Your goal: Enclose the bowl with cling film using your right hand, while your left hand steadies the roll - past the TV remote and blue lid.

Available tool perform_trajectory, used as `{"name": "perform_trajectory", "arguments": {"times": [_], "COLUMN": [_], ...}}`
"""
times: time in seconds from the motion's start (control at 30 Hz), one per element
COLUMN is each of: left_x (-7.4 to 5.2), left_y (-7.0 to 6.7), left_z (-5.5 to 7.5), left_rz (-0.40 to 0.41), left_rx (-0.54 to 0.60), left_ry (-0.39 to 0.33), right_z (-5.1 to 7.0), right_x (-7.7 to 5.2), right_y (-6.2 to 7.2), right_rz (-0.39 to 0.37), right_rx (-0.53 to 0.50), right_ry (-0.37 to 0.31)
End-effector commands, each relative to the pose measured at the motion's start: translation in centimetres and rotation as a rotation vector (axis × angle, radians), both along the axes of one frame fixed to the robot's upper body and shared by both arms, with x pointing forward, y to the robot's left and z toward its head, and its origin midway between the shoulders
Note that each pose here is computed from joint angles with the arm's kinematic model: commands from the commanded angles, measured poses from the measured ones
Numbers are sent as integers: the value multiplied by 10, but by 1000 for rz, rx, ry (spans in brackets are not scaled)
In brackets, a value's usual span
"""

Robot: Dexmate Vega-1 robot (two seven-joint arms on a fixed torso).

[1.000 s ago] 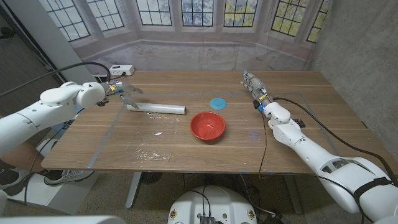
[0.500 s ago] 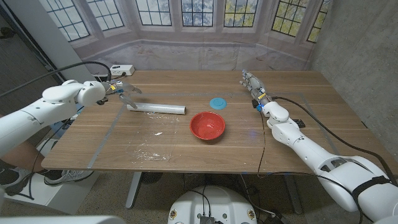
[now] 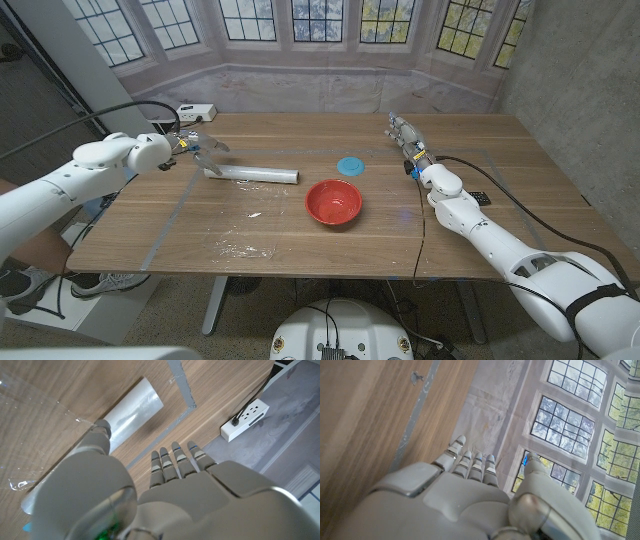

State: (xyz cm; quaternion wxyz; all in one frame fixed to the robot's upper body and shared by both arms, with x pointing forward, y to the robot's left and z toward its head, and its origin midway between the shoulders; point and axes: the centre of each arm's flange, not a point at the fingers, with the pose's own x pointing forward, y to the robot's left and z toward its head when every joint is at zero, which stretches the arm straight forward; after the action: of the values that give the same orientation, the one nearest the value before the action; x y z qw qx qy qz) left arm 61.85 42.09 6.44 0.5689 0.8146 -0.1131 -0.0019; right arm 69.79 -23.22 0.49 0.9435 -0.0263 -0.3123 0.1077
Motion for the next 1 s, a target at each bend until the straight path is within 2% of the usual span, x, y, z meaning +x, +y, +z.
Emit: {"name": "perform_trajectory", "arguments": {"times": [0.03,0.37,0.53,0.77,1.0], "left_x": [-5,-21,-24,-26,-22], "left_y": [-2,0,4,10,14], "left_z": [-14,-27,-34,-41,-45], "left_rz": [-24,-33,-22,-16,-14], "left_rx": [-25,-57,-73,-72,-65], "left_ry": [-53,-130,-133,-142,-157], "right_z": [-4,-8,-8,-9,-12], "right_x": [-3,-4,-6,-8,-10], "right_y": [-1,1,2,6,10], "right_rz": [-8,-1,-6,-7,-9], "right_rx": [3,8,6,0,0], "right_ry": [-7,-16,-18,-15,-15]}}
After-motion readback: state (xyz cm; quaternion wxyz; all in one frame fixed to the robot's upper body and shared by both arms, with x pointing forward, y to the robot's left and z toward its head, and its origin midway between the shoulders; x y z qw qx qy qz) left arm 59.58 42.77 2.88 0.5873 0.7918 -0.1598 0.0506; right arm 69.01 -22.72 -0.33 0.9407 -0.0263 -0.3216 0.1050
